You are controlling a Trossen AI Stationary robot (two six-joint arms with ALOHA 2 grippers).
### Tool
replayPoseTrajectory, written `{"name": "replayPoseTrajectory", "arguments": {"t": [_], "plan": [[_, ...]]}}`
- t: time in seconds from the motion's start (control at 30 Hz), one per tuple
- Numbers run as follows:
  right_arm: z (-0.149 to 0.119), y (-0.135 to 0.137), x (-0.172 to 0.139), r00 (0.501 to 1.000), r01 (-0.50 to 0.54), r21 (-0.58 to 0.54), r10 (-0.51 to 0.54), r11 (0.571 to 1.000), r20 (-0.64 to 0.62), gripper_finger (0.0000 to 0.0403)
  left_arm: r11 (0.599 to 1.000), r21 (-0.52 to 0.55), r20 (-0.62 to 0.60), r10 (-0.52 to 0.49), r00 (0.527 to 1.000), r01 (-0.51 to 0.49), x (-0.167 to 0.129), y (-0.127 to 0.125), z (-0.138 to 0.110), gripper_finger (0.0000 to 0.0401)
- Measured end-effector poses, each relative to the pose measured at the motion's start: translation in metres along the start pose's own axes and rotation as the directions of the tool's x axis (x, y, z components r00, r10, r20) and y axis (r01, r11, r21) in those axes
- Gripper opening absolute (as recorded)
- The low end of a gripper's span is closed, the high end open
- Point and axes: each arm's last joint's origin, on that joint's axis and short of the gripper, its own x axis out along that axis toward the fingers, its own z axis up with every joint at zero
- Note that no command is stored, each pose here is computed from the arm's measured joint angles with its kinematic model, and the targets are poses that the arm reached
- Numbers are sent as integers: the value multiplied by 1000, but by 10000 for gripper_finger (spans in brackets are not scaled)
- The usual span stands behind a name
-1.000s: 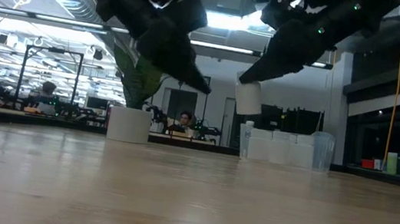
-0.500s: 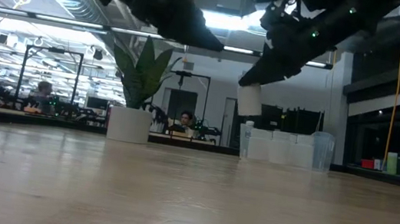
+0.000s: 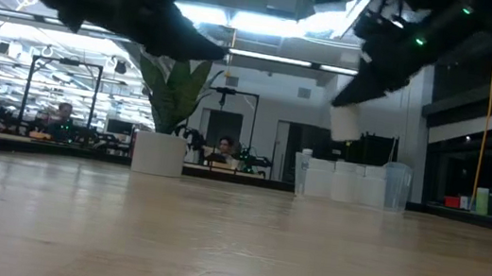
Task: Pick and place pill bottles into a basket
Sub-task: Put the white pill bottle into the transparent bin
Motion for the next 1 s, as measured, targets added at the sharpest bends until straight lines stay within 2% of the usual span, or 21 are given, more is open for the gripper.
{"name": "replayPoseTrajectory", "arguments": {"t": [0.13, 0.3, 0.47, 1.0], "plan": [[-18, -14, -15, 994, 93, 66, -96, 993, 51, 155, 1000, -10, 8, 5, 1000, -5, -7, -1, -5, 2], [-33, -27, -29, 985, 127, 130, -141, 983, 104, 155, 1000, -11, 0, 6, 1000, -6, -7, -2, -7, 2], [-43, -40, -28, 954, 238, 218, -269, 947, 129, 155, 1000, -27, -3, 11, 1000, -11, -7, -2, -8, 5], [-60, -53, -18, 939, 294, 280, -331, 914, 97, 155, 998, -66, -22, 6, 1000, -8, -7, -2, -9, 8]]}}
